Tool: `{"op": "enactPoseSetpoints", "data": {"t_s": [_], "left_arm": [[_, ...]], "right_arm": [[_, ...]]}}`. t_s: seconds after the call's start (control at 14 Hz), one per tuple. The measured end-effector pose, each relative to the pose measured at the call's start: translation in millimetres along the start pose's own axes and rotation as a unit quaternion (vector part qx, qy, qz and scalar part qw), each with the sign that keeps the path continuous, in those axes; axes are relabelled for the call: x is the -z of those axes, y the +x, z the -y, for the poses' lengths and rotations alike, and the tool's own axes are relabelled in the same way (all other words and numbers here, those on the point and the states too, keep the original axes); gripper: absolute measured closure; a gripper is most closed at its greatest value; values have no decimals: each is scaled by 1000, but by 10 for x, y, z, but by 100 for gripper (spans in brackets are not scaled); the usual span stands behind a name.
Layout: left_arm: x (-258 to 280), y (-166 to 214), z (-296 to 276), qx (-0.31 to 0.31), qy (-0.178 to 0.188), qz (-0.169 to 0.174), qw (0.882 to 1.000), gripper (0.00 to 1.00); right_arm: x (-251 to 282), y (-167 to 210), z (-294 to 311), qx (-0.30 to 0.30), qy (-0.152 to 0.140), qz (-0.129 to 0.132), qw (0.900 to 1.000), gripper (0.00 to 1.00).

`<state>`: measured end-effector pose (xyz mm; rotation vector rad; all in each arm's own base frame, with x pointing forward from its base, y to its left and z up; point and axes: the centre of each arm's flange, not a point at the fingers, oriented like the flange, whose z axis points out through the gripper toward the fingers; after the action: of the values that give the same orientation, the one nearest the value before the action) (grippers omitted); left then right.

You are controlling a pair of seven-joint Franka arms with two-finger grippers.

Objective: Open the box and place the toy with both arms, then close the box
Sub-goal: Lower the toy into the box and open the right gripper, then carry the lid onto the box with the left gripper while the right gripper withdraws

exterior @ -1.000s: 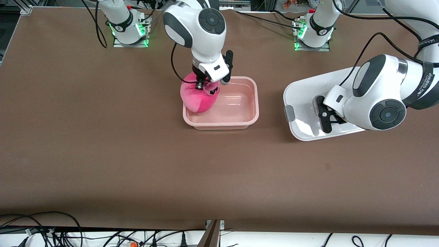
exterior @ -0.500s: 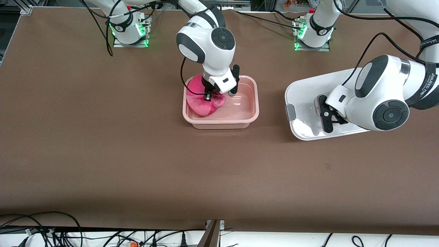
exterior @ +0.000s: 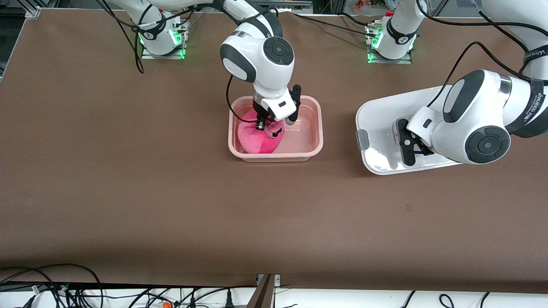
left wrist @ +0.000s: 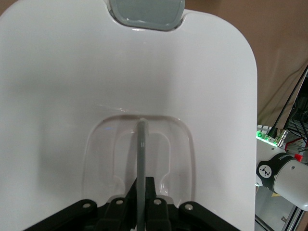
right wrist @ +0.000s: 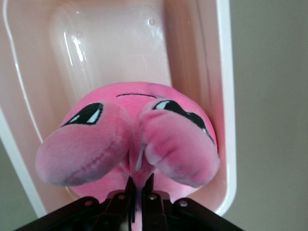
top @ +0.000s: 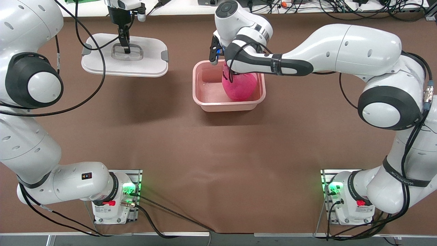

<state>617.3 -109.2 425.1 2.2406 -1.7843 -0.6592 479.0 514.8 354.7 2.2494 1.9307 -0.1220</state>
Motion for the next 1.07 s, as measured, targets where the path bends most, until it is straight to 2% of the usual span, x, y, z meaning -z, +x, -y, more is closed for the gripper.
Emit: {"op": "enactPoseSetpoints", "data": {"t_s": [0.21, 0.29, 0.36, 0.57, 0.86, 0.93, 1.07], "left_arm": [[-10, 5, 6, -1, -1, 0, 1000, 94], [-10, 13, 4, -1, -1, 0, 1000, 94], [-9, 26, -1, -3, 0, 0, 1000, 94], [-8, 33, -5, -3, 0, 0, 1000, 94], [-8, 29, -2, -3, 0, 0, 1000, 94], [-7, 38, -7, -4, -1, -2, 1000, 94], [10, 107, -45, -11, -5, -13, 1000, 94]], "right_arm": [[-351, 175, 127, -13, -3, 14, 1000, 93], [-443, 241, 143, -19, -6, 5, 1000, 87], [-475, 301, 141, -26, -10, -12, 1000, 79], [-315, 419, 69, -82, -24, -70, 994, 47], [-158, 429, -38, -113, -31, -94, 989, 7], [-104, 403, -98, -119, -34, -97, 988, 0], [107, 231, -323, -143, -42, -96, 984, 0]]}}
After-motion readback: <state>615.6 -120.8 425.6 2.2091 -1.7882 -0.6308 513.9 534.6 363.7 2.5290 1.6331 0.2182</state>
